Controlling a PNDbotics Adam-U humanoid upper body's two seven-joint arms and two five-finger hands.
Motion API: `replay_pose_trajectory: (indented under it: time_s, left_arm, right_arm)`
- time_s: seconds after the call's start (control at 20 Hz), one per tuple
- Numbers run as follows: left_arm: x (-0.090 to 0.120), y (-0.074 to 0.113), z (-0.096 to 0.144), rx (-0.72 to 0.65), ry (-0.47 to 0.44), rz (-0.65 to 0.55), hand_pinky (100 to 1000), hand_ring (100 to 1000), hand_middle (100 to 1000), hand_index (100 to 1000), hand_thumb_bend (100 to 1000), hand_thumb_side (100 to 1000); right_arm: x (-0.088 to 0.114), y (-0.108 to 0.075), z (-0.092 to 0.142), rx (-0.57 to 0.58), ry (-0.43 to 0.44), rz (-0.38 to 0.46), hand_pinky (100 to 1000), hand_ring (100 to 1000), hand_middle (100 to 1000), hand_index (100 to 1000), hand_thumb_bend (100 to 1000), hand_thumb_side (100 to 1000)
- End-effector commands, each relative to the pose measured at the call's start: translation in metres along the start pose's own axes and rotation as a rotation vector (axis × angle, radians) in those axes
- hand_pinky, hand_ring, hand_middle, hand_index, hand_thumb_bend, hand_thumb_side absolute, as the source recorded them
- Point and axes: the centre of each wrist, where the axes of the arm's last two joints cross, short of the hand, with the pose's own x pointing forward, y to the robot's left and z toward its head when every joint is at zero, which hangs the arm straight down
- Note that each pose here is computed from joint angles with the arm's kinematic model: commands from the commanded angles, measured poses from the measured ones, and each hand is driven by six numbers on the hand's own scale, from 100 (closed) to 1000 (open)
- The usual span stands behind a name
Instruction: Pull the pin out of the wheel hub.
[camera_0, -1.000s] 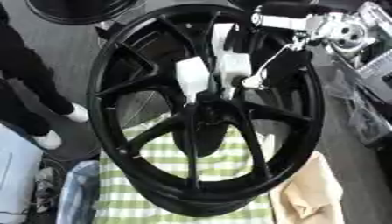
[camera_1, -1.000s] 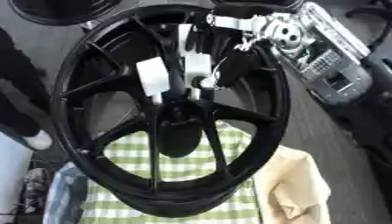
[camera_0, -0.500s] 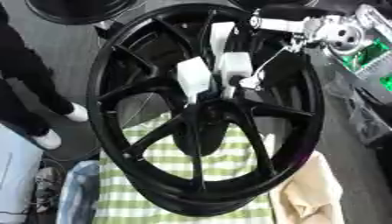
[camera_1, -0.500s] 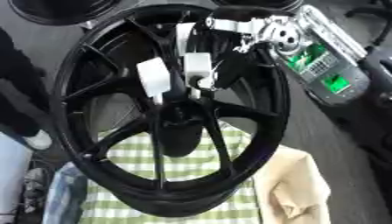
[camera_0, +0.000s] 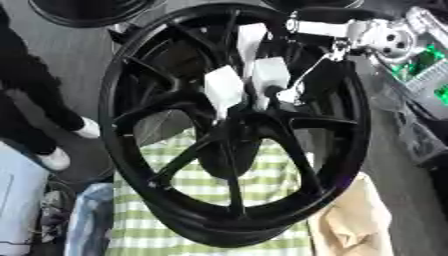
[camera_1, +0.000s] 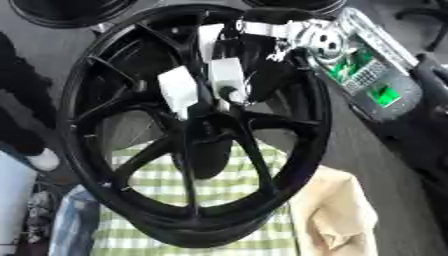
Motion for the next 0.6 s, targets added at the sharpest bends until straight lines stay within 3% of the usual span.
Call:
replay_pose_trajectory:
  time_s: [0.05,0.6]
  left_arm:
    - [0.005,0.003,-0.002,0.001,-0.021,-0.007,782,782,687,743,313,691]
    - [0.005,0.004,-0.002,0.008,-0.023,-0.009,783,782,687,743,310,693]
  right_arm:
    - [0.004,-0.009,0.006,-0.031,-0.01,0.001,678,574,413,535,113,100]
    - [0.009,-0.036,0.043,-0.177,-0.066,-0.031,678,554,372,500,114,100]
